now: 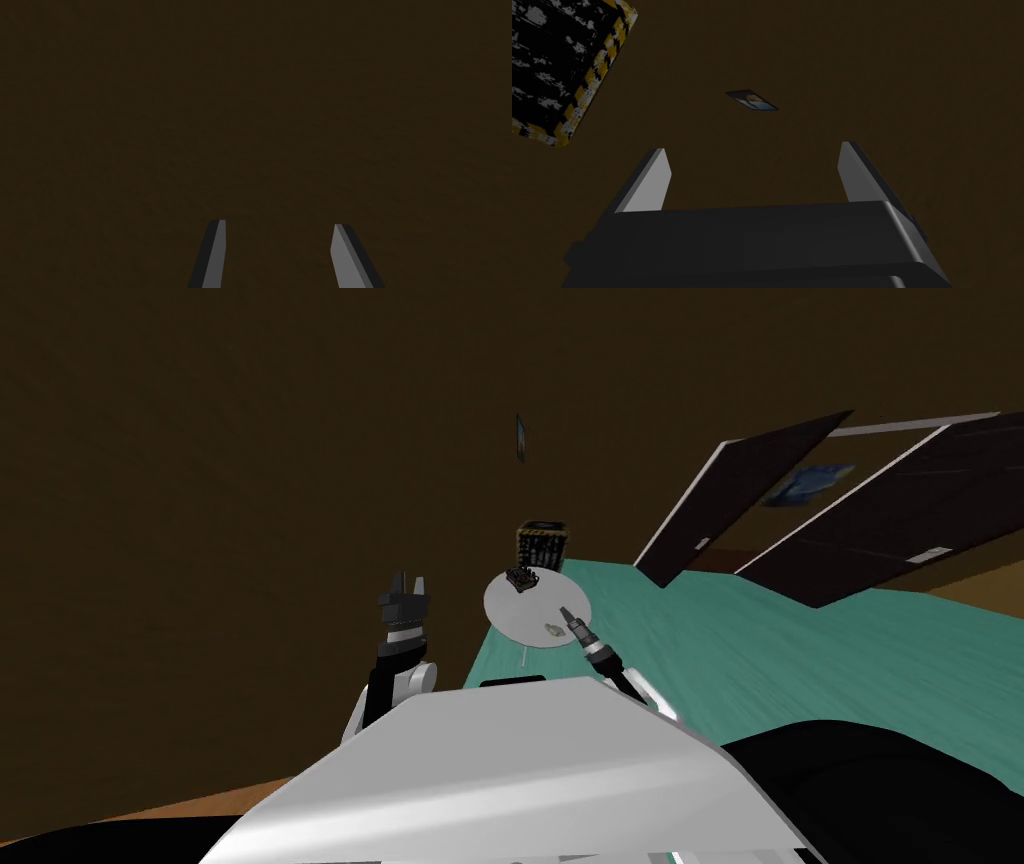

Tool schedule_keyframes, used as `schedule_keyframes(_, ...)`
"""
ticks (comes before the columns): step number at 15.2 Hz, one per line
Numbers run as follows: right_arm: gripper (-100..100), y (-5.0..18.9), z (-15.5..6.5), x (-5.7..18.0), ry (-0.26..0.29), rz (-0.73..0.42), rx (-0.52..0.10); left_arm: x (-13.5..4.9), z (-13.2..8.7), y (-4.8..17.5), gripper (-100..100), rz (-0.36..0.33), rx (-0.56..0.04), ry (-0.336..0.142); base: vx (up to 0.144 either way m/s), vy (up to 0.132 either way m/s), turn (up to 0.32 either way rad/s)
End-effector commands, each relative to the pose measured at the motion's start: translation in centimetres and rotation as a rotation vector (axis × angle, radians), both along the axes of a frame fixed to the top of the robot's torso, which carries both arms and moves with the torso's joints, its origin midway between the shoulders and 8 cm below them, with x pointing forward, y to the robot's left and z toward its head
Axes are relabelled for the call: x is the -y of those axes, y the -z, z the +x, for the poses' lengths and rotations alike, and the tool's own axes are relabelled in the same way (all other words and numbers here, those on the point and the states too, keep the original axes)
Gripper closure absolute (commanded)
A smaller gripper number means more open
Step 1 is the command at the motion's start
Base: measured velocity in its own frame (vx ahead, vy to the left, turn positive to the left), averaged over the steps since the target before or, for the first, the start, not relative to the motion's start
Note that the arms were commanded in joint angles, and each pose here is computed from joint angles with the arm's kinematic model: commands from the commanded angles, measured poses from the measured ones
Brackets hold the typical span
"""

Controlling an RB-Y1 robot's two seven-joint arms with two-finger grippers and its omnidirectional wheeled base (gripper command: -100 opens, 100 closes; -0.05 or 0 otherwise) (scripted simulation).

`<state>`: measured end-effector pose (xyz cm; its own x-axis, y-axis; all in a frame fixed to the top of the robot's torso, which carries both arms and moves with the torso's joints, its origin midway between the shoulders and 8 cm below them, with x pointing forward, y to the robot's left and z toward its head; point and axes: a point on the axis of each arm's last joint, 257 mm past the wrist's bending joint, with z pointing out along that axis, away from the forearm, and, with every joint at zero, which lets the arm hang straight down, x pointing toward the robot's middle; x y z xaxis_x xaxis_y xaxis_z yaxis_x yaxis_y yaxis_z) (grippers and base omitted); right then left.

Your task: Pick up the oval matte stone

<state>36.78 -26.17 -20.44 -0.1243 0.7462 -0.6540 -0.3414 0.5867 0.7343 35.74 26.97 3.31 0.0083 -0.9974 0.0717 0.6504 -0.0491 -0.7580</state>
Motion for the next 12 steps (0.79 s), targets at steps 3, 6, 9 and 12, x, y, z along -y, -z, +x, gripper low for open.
schedule_keyframes(3, -100, 6.3, -1.4, 2.2, -0.016, -0.143, -0.143, 0.0, 0.0, 0.0, 0, 0.0, 0.0, 0.0, -0.008, 0.048, 0.36)
schedule_keyframes(6, -100, 10.4, -2.7, 3.9, -0.018, -0.225, -0.233, 0.0, 0.0, 0.0, 0, 0.0, 0.0, 0.0, 0.006, 0.049, 0.294)
schedule_keyframes(9, -100, 13.2, -3.9, 5.4, -0.024, -0.291, -0.301, 0.0, 0.0, 0.0, 0, 0.0, 0.0, 0.0, 0.009, 0.036, 0.208)
schedule_keyframes(12, -100, 16.1, -5.3, 7.1, -0.028, -0.358, -0.374, 0.0, 0.0, 0.0, 0, 0.0, 0.0, 0.0, 0.01, 0.03, 0.253)
